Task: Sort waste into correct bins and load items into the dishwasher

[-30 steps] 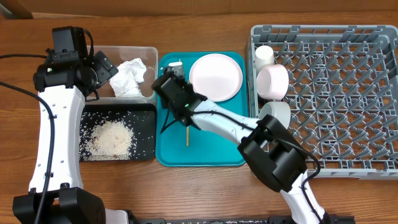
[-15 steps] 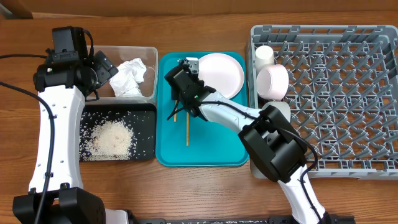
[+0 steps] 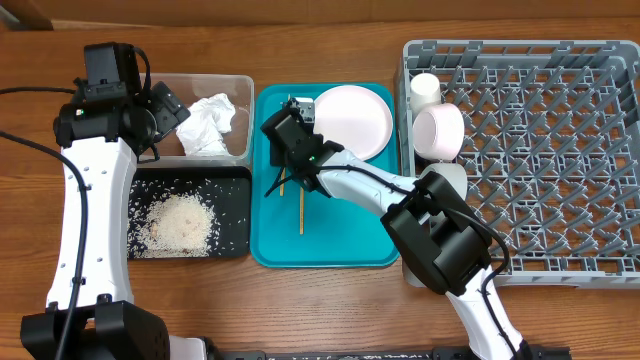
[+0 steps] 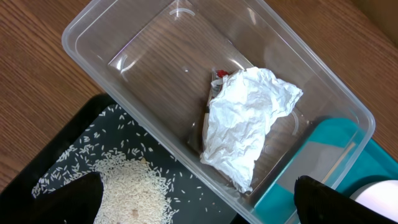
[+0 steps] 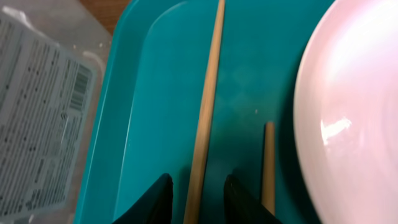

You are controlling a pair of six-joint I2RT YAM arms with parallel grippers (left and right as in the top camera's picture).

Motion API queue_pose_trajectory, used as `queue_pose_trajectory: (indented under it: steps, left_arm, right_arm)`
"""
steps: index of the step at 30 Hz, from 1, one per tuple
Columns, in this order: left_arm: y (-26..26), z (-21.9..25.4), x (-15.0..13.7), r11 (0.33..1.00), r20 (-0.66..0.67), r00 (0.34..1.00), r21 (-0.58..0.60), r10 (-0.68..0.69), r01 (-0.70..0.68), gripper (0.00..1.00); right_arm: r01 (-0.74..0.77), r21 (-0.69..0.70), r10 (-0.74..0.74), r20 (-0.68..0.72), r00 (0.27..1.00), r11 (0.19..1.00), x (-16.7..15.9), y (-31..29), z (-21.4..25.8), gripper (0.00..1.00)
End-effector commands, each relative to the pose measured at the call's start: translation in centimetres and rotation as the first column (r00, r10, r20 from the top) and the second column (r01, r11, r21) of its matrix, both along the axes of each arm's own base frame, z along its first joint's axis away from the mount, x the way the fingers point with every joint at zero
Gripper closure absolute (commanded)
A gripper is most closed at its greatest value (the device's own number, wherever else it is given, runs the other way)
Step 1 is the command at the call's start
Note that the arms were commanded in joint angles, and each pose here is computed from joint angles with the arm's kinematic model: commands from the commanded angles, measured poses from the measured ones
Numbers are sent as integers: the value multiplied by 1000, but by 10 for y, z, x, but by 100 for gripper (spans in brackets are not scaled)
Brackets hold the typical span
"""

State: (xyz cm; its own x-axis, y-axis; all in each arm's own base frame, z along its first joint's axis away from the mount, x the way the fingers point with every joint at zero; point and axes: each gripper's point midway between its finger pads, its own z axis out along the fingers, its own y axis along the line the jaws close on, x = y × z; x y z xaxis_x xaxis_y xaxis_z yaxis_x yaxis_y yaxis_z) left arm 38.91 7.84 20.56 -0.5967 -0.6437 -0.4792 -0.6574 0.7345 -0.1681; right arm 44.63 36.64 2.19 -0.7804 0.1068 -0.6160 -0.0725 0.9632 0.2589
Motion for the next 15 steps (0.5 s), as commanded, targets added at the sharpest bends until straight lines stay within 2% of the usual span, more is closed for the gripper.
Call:
queue_pose_trajectory:
  steps: [1,15]
  left_arm:
    - [1,3,2,1000,9,1000,-9,12,-12,0]
    - [1,3,2,1000,10,1000,-9,12,-12,0]
  right_arm:
    - [0,18,0,0,1000,1000,1,8,1,71]
    - [-7,-14,7,24,1000,1000,-10,18,2,72]
